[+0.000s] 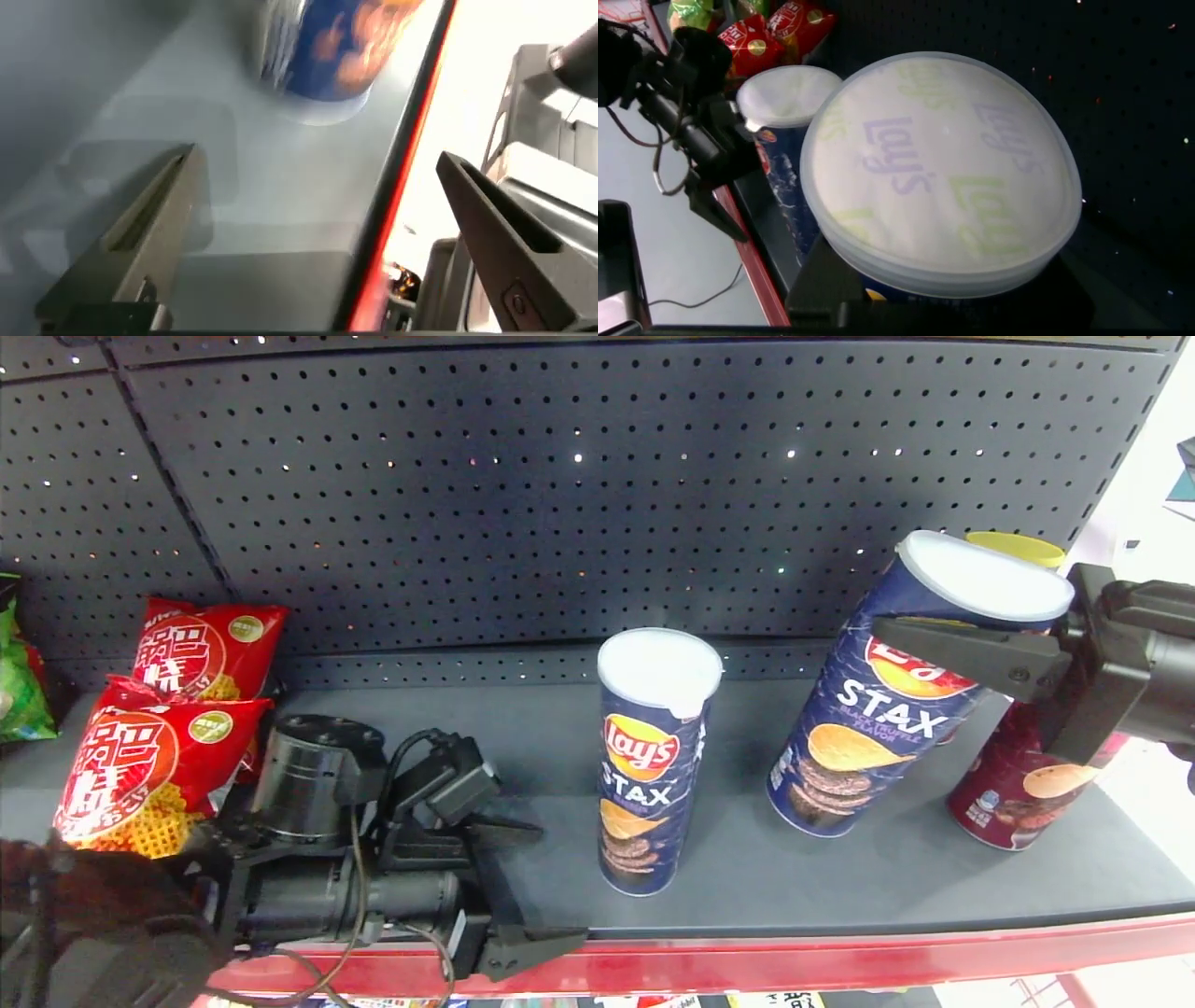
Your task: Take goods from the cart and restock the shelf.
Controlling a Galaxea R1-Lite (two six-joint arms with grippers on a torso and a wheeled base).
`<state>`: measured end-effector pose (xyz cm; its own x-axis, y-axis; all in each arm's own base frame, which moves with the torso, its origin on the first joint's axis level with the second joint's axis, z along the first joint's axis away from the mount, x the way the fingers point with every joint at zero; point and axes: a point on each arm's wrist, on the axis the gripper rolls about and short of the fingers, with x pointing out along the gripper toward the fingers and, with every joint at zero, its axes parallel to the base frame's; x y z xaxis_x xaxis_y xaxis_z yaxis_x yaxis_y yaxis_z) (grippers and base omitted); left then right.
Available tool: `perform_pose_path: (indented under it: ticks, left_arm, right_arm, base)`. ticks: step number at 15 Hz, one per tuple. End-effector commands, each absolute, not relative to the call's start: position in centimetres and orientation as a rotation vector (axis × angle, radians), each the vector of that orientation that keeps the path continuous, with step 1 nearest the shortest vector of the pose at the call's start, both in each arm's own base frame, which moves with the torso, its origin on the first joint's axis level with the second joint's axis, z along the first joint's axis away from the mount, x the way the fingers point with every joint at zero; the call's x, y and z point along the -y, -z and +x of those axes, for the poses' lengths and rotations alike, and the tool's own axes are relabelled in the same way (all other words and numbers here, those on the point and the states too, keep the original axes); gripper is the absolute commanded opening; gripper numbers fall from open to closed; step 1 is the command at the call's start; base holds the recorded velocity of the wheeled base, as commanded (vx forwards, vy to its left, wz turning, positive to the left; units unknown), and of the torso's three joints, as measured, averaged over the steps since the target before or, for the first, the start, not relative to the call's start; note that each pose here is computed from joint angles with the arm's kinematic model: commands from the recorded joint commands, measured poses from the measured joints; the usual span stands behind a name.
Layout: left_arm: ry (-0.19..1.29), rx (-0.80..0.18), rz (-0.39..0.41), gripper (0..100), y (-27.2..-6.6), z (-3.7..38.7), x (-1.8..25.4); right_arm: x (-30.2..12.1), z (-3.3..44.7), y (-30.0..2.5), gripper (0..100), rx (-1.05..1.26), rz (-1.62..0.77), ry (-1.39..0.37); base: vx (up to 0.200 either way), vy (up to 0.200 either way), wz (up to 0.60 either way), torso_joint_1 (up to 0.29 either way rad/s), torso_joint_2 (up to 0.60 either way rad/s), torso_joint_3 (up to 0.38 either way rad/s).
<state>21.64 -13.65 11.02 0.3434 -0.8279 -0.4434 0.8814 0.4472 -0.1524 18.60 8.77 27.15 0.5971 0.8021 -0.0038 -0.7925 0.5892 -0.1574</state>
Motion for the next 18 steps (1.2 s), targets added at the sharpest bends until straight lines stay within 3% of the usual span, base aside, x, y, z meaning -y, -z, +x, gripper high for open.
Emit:
perform_pose_path:
  ticks: [1, 5, 6, 7, 9, 11, 14, 16, 18]
  left_arm:
    - [0.96, -0.459, 0.09, 100, -12.6, 18.7, 8.8]
    - [0.607, -0.259, -0.081, 100, -16.3, 12.8, 3.5]
    - [0.47, -0.138, -0.086, 100, -17.7, 10.7, 2.0]
    - [0.47, -0.138, -0.086, 100, -17.7, 10.7, 2.0]
    - [0.271, 0.045, -0.051, 100, -18.7, 6.1, 0.4]
    - [0.113, 0.151, -0.006, 100, -16.8, 2.1, 0.3]
    - [0.033, 0.142, 0.006, 100, -10.8, -2.0, 0.7]
    - [0.007, 0.158, 0.012, 100, -10.4, -1.6, 0.6]
    - [0.037, -0.011, -0.012, 100, -8.6, -1.5, 0.6]
  right_arm:
    - [-8.8, 18.7, -27.1, 0, 0.069, -0.149, -0.93]
    - [-8.8, 18.8, -27.0, 0, 0.064, -0.148, -0.93]
    - [-8.8, 18.8, -27.0, 0, 0.064, -0.148, -0.93]
    - [-8.8, 18.8, -27.0, 0, 0.064, -0.148, -0.93]
    - [-8.9, 18.8, -27.0, 0, 0.063, -0.148, -0.935]
    - [-8.9, 18.8, -27.3, 0, 0.072, -0.149, -0.932]
    - [-9.0, 18.8, -27.3, 0, 0.075, -0.15, -0.937]
    - [-8.9, 18.7, -27.5, 0, 0.081, -0.151, -0.936]
    - [-8.9, 18.8, -27.9, 0, 0.094, -0.151, -0.932]
  base:
    - [0.0, 0.0, 0.0, 0.0, 0.0, 0.0]
    - [0.0, 0.0, 0.0, 0.0, 0.0, 0.0]
    - [0.0, 0.0, 0.0, 0.0, 0.0, 0.0]
    - [0.0, 0.0, 0.0, 0.0, 0.0, 0.0]
    - [0.0, 0.0, 0.0, 0.0, 0.0, 0.0]
    - [0.0, 0.0, 0.0, 0.0, 0.0, 0.0]
    - [0.0, 0.0, 0.0, 0.0, 0.0, 0.0]
    - [0.0, 0.0, 0.0, 0.0, 0.0, 0.0]
    - [0.0, 0.0, 0.0, 0.0, 0.0, 0.0]
